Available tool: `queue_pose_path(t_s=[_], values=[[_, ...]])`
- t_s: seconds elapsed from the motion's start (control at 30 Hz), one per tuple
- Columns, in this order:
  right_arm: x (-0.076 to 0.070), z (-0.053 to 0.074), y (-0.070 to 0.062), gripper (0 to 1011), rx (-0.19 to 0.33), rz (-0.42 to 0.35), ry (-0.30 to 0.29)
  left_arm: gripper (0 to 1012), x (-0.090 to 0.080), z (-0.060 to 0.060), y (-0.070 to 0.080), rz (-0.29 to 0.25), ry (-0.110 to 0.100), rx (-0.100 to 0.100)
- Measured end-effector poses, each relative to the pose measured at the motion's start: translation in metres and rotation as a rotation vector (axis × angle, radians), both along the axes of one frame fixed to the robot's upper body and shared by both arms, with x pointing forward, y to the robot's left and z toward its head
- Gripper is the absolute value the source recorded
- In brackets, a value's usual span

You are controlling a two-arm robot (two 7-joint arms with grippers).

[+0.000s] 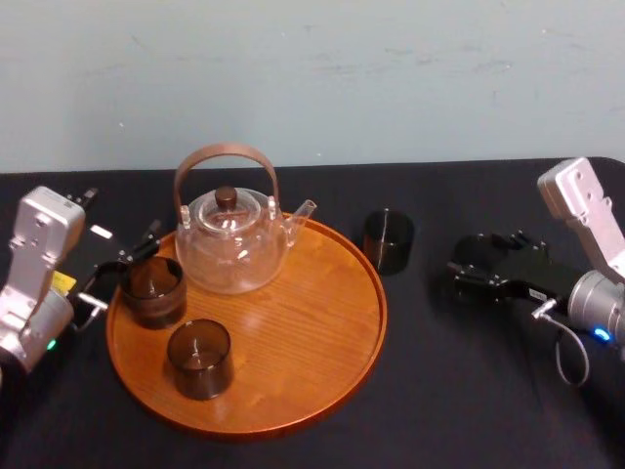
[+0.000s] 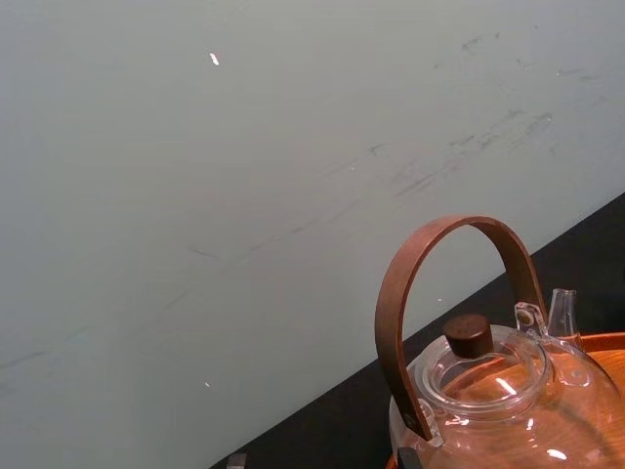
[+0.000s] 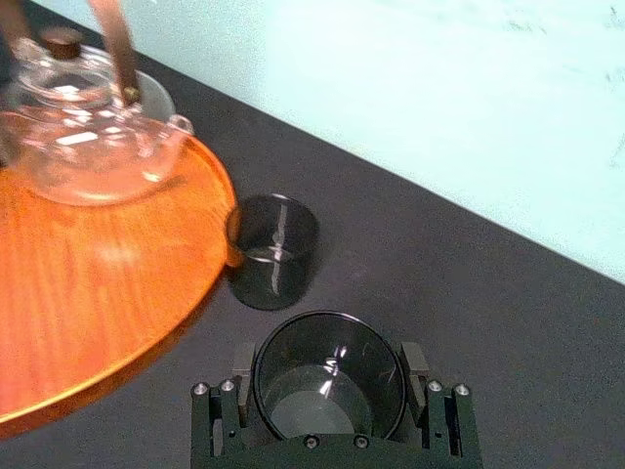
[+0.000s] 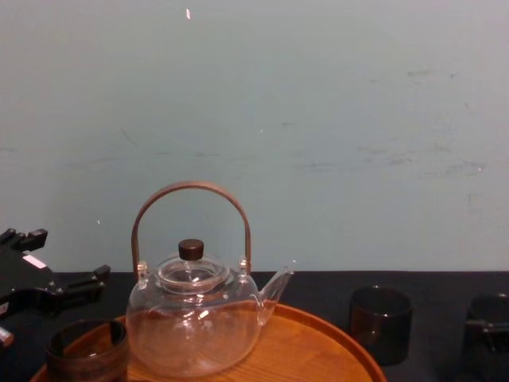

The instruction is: Pick up the glass from the table and place it on the tray.

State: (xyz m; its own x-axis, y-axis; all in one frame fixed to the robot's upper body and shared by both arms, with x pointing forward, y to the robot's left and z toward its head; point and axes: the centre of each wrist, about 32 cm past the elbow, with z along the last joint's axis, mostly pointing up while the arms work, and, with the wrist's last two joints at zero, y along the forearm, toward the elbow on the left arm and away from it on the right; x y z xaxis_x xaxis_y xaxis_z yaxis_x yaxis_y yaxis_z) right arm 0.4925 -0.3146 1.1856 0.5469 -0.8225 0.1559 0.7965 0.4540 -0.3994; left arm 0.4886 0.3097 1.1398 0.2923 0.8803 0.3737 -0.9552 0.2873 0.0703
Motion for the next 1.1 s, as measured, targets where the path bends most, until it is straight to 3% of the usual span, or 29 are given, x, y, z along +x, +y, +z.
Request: queue_pose_path(t_s=[0.13, 0.5, 1.1], values=[[-0.005, 0.012, 0.002, 909, 0.005, 0.044, -0.012, 1001, 0.0, 0.0, 0.0, 0.0, 0.0, 0.0], [-0.009, 0.028, 0.019, 909, 0.0, 0.154, -0.036, 1001, 0.0, 0.0, 0.0, 0.0, 0.0, 0.0], [-0.004, 0.028, 0.066, 909, 0.011, 0.344, -0.05, 1001, 0.0, 0.0, 0.0, 0.0, 0.0, 0.0]])
